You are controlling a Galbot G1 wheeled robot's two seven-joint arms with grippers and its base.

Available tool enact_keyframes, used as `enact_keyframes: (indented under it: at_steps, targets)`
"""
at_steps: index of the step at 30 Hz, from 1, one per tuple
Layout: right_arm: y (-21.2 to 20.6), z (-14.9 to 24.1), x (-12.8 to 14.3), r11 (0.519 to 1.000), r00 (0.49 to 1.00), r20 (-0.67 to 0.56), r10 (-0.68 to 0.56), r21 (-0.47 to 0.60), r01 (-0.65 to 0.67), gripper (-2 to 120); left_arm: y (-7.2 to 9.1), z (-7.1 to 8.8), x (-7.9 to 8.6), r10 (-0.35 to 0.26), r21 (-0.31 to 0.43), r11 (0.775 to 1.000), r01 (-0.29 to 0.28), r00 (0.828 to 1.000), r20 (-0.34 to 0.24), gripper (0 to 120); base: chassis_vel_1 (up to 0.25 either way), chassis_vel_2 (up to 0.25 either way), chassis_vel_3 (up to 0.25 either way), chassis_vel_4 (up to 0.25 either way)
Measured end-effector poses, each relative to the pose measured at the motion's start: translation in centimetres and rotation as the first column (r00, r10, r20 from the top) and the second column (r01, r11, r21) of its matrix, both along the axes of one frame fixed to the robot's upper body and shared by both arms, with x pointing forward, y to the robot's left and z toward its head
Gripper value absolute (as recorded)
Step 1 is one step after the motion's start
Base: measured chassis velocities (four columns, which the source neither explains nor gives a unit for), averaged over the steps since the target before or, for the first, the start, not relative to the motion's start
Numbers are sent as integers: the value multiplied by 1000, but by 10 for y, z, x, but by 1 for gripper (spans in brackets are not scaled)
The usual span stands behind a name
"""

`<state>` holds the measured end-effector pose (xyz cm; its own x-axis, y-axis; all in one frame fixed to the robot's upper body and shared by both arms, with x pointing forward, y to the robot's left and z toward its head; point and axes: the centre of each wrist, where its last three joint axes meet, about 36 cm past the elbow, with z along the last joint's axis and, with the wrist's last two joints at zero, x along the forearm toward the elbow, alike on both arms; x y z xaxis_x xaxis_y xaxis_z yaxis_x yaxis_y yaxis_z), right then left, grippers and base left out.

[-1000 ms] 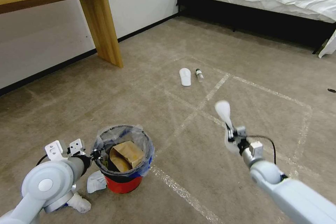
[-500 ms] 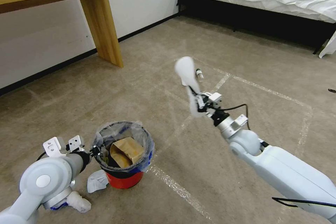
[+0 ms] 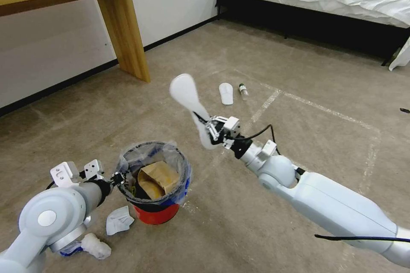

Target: Pick up the trash bin and place the garbage on the floor into it.

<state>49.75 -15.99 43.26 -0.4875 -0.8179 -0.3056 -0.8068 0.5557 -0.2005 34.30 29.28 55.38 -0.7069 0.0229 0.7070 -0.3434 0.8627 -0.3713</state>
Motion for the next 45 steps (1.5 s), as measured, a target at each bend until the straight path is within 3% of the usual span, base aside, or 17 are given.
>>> enact_keyframes:
  at_steps: [11, 20, 32, 45]
  targets:
    - [65, -5, 18, 994, 994, 0, 106, -9, -106, 0, -2, -4, -3, 3, -16, 1000, -3, 1000, -10, 4, 0, 0, 0, 0]
    - [121, -11, 17, 982, 982, -7, 189, 11, -189, 0, -3, -8, -3, 2, -17, 1000, -3, 1000, -19, 4, 0, 0, 0, 0]
    - [145, -22, 3, 972, 971, -34, 235, 21, -234, 0, -3, -8, -2, 8, -21, 1000, -8, 1000, -17, 4, 0, 0, 0, 0]
    - [142, -49, -17, 973, 969, -87, 232, 18, -231, 0, -3, -7, -5, 11, -25, 1000, -11, 1000, -14, 4, 0, 0, 0, 0]
